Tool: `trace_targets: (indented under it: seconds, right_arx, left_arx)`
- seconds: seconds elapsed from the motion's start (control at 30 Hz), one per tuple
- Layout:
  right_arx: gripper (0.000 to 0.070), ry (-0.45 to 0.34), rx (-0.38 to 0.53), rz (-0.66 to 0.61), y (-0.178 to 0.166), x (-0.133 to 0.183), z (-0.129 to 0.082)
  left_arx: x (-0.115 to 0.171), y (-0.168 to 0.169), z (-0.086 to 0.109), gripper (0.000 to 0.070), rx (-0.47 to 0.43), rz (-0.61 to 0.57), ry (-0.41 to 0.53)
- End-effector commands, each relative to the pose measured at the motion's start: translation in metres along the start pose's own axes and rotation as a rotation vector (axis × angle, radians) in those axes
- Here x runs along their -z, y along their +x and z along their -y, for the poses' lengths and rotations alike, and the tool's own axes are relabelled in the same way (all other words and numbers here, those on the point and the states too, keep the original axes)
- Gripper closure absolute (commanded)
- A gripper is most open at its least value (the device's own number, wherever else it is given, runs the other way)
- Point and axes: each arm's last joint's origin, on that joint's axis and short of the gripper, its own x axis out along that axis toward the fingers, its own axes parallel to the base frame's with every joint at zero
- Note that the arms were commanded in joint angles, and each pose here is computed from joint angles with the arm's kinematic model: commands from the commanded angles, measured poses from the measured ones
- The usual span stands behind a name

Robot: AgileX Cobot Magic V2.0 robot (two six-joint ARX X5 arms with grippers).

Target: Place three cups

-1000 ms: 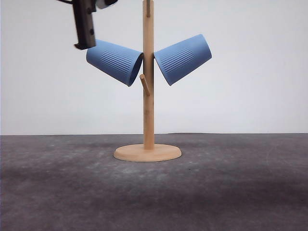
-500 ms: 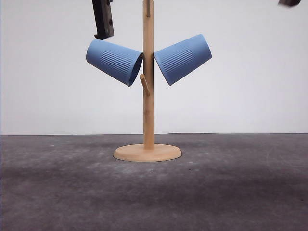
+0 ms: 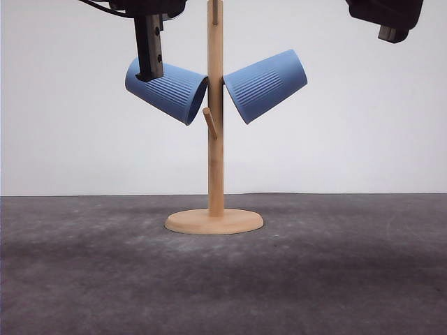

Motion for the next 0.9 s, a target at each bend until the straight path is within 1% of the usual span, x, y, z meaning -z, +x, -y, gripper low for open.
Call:
trace_targets:
  seconds: [0.0, 0.1, 0.2, 0.33, 0.53, 0.7, 0.73, 0.77, 0.87]
  right_arx:
    - [0.0216, -0.027, -0.01, -0.006, 0.0011, -0.0018, -0.0009]
    - [0.0245, -0.028, -0.01, -0.006, 0.0011, -0.0018, -0.0009]
    - [0.0258, -0.028, -0.01, -0.006, 0.0012, -0.0019, -0.0008]
    - [0.0323, -0.028, -0.01, -0.006, 0.0012, -0.0019, -0.0008]
    - [0.0332, -0.028, -0.01, -0.005, 0.0011, -0.0019, -0.0008]
    - [0.0332, -0.03, -0.014, -0.006, 0.0006, -0.0019, -0.001]
    - [0.0332, -0.032, -0.018, -0.007, -0.0001, -0.0019, -0.0012]
    - [0.0332, -0.034, -0.02, -0.004, -0.0012, -0.002, -0.0014]
    - [0.0332, -0.039, -0.017, 0.012, -0.006, -0.0026, -0.0021]
  left_arx:
    - [-0.0028, 0.0014, -0.0002, 0.069, 0.011, -0.005, 0.002]
    - [-0.0032, 0.0, -0.0008, 0.069, 0.009, 0.0, 0.001]
    - [-0.0034, -0.0004, -0.0009, 0.069, 0.008, 0.001, 0.001]
    - [-0.0033, -0.0004, -0.0009, 0.069, 0.008, 0.001, 0.001]
    - [-0.0033, -0.0004, -0.0009, 0.0689, 0.008, 0.001, 0.001]
    - [-0.0036, -0.0012, -0.0012, 0.0662, 0.007, 0.004, 0.004]
    - [-0.0037, -0.0019, -0.0015, 0.0645, 0.006, 0.005, 0.002]
    - [-0.0038, -0.0029, -0.0019, 0.0606, 0.005, 0.007, -0.001]
    - [-0.0041, -0.0075, -0.0042, 0.0436, -0.005, 0.017, -0.017]
